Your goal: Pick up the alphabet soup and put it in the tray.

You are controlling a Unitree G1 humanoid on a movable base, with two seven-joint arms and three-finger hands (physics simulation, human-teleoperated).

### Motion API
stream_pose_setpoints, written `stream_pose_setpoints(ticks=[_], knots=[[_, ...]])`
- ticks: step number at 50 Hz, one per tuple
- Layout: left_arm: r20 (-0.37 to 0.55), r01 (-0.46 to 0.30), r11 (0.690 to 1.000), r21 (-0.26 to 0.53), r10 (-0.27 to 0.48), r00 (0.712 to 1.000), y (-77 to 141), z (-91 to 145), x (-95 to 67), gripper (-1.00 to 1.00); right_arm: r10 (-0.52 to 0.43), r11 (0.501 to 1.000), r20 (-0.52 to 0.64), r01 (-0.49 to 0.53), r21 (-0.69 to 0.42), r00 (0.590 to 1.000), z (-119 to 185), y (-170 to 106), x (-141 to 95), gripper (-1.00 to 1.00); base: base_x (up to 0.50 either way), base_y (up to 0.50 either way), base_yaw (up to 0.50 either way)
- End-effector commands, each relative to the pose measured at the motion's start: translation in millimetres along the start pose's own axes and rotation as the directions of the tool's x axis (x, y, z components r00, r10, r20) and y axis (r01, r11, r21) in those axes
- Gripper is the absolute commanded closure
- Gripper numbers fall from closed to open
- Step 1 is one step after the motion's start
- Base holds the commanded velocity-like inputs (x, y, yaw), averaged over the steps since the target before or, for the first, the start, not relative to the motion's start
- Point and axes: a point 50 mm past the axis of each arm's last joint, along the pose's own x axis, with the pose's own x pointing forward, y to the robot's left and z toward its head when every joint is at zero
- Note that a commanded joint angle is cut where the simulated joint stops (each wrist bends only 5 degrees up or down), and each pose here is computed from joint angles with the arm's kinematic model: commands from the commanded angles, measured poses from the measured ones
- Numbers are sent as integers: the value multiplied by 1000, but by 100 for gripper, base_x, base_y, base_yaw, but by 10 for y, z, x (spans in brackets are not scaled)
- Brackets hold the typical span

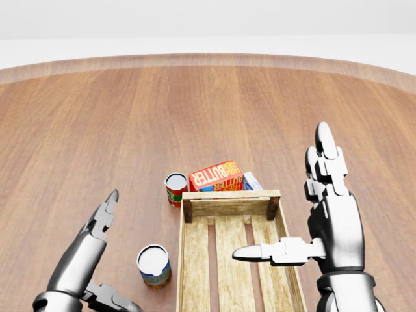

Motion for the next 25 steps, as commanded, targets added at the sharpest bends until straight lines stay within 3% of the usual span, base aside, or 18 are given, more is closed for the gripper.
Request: stream_pose_setpoints(ticks=[1,3,25], knots=[[-21,-9,999,-35,9,1000,17,-28,66,-100,2,1000,12,-2,-1,1000,27,4,-1,-100,0,0,0],[-24,-4,997,-71,3,1000,15,-31,71,-100,1,1000,28,-1,0,1000,65,-4,-3,-100,0,0,0],[-36,59,997,-40,-61,997,-97,-20,134,-100,-5,1000,48,4,2,999,114,-24,-14,-100,0,0,0]])
